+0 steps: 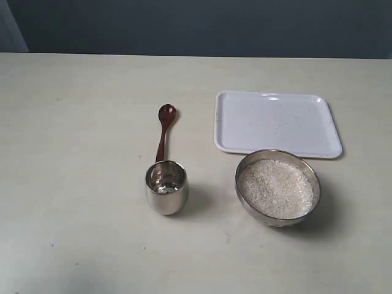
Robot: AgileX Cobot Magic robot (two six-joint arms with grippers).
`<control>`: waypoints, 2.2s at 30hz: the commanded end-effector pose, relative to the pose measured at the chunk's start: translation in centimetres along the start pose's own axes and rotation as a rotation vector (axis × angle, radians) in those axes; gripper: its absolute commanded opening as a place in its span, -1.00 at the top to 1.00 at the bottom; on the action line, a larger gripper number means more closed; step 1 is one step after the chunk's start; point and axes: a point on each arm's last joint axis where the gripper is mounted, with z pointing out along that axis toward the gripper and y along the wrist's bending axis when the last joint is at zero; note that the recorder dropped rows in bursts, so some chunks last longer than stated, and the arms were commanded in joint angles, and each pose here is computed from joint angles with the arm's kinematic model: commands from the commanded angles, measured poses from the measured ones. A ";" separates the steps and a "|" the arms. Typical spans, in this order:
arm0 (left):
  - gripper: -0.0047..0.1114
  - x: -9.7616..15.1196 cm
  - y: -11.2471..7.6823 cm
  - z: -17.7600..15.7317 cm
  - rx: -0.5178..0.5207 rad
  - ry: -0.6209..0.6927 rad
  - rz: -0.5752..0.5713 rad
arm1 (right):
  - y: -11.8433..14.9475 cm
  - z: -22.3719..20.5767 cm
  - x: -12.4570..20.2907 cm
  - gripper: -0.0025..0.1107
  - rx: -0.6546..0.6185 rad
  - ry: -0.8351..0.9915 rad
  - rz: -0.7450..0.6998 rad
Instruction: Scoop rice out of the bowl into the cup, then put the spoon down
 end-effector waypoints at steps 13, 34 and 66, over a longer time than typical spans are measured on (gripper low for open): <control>0.91 -0.3 0.0 -0.1 0.004 -0.022 -0.008 | -6.4 -2.5 -6.0 0.97 0.901 -0.324 -0.396; 0.91 -0.3 0.0 -0.1 0.004 -0.022 -0.008 | -2.8 8.4 -4.4 0.97 0.274 -0.093 -0.342; 0.91 -0.3 0.0 -0.1 0.004 -0.022 -0.008 | 3.9 21.9 0.4 0.97 0.421 0.706 -0.358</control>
